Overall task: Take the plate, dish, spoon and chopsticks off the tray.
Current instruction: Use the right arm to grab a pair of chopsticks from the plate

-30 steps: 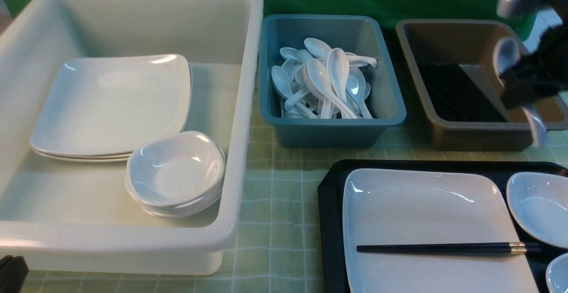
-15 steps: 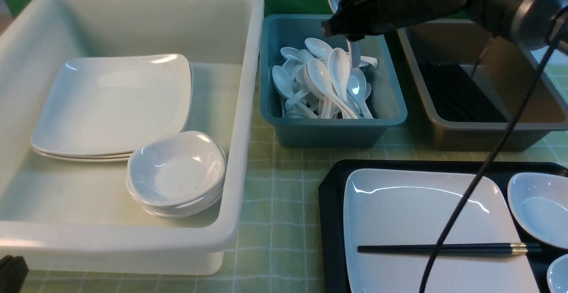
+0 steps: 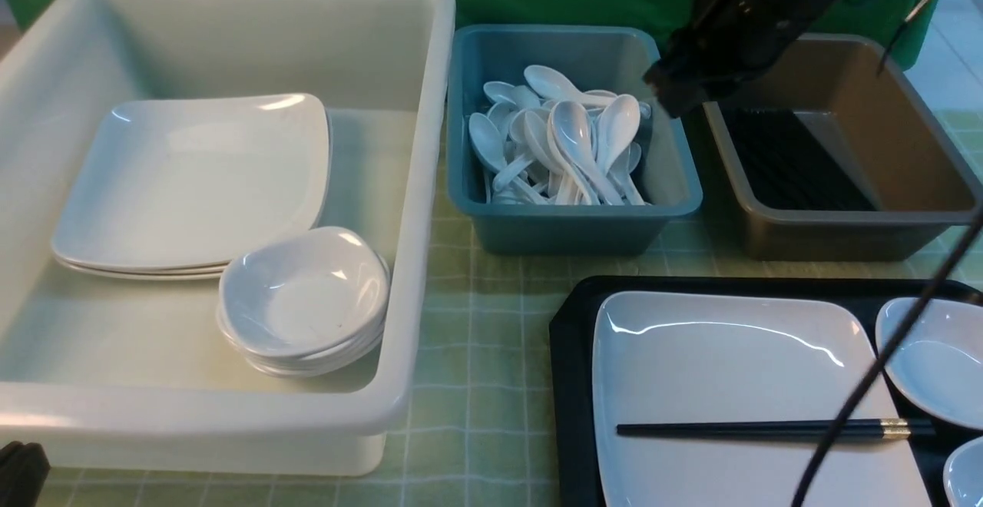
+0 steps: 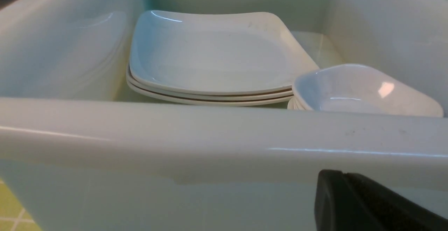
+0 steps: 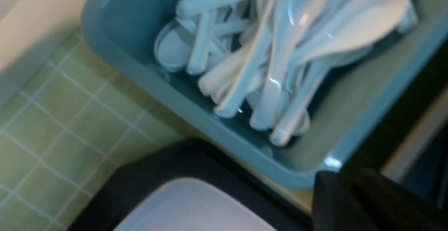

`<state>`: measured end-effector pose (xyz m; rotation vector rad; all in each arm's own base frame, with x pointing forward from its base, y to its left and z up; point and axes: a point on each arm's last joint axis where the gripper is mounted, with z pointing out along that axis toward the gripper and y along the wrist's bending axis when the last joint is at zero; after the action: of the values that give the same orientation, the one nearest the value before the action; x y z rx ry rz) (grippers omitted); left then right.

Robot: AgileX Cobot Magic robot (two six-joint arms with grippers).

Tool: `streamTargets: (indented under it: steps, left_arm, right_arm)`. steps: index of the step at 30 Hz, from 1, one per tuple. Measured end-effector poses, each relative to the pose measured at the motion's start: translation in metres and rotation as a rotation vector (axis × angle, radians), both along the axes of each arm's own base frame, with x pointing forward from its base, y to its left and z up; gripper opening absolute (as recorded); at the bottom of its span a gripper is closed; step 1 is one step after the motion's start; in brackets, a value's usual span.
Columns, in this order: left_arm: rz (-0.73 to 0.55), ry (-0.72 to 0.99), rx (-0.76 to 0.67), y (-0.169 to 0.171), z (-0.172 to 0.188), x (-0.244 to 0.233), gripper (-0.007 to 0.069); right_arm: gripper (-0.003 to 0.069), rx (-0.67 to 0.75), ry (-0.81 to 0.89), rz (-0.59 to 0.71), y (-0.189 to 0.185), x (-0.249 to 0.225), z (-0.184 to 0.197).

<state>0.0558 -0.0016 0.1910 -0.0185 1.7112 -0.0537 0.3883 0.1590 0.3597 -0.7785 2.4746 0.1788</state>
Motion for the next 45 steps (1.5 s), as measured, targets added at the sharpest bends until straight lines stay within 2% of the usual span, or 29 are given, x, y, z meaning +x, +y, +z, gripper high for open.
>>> streamTargets:
  steps: [3, 5, 9, 11, 14, 19, 20, 21, 24, 28, 35, 37, 38, 39, 40, 41, 42, 43, 45]
  left_arm:
    - [0.000, 0.000, 0.000, 0.000, 0.000, 0.000, -0.0002]
    - [0.000, 0.000, 0.000, 0.000, 0.000, 0.000, -0.0002]
    - [0.000, 0.000, 0.000, 0.000, 0.000, 0.000, -0.0002]
    - [0.000, 0.000, 0.000, 0.000, 0.000, 0.000, -0.0002]
    - [0.000, 0.000, 0.000, 0.000, 0.000, 0.000, -0.0002]
    - [0.000, 0.000, 0.000, 0.000, 0.000, 0.000, -0.0002]
    - [0.000, 0.000, 0.000, 0.000, 0.000, 0.000, -0.0002]
    - [0.000, 0.000, 0.000, 0.000, 0.000, 0.000, -0.0002]
    - [0.000, 0.000, 0.000, 0.000, 0.000, 0.000, -0.0002]
    - [0.000, 0.000, 0.001, 0.000, 0.000, 0.000, -0.0002]
    - [0.000, 0.000, 0.001, 0.000, 0.000, 0.000, -0.0002]
    - [0.000, 0.000, 0.001, 0.000, 0.000, 0.000, -0.0002]
    - [0.000, 0.000, 0.001, 0.000, 0.000, 0.000, -0.0002]
    - [0.000, 0.000, 0.001, 0.000, 0.000, 0.000, -0.0002]
    - [0.000, 0.000, 0.001, 0.000, 0.000, 0.000, -0.0002]
    - [0.000, 0.000, 0.001, 0.000, 0.000, 0.000, -0.0002]
    - [0.000, 0.000, 0.001, 0.000, 0.000, 0.000, -0.0002]
    - [0.000, 0.000, 0.001, 0.000, 0.000, 0.000, -0.0002]
    - [0.000, 0.000, 0.001, 0.000, 0.000, 0.000, -0.0002]
  right_arm:
    - [0.0016, -0.002, -0.027, -0.030, -0.014, -0.024, 0.025]
    - [0.0009, -0.018, -0.009, -0.023, -0.025, -0.052, 0.028]
    - [0.0024, -0.118, 0.100, 0.086, -0.042, -0.100, -0.003]
    - [0.0055, -0.186, 0.203, 0.150, -0.050, -0.119, -0.037]
    - [0.0143, -0.294, 0.326, 0.247, -0.060, -0.140, -0.089]
    - [0.0348, -0.374, 0.291, 0.323, -0.068, -0.145, -0.138]
    - [0.0355, -0.378, 0.284, 0.328, -0.068, -0.145, -0.139]
    - [0.0393, -0.403, 0.248, 0.367, -0.069, -0.141, -0.145]
    - [0.0444, -0.458, 0.195, 0.457, -0.068, -0.132, -0.154]
    - [0.0456, -0.508, 0.187, 0.543, -0.067, -0.124, -0.168]
    - [0.0459, -0.586, 0.233, 0.615, -0.068, -0.114, -0.195]
    - [0.0433, -0.591, 0.234, 0.618, -0.068, -0.113, -0.196]
    - [0.0395, -0.592, 0.236, 0.619, -0.068, -0.113, -0.196]
    - [0.0395, -0.593, 0.237, 0.619, -0.068, -0.113, -0.196]
    - [0.0283, -0.594, 0.242, 0.618, -0.068, -0.114, -0.196]
    - [0.0268, -0.594, 0.242, 0.618, -0.068, -0.114, -0.196]
    - [0.0142, -0.597, 0.250, 0.620, -0.069, -0.114, -0.196]
    - [0.0107, -0.596, 0.251, 0.617, -0.069, -0.115, -0.195]
    - [0.0112, -0.599, 0.252, 0.614, -0.070, -0.117, -0.191]
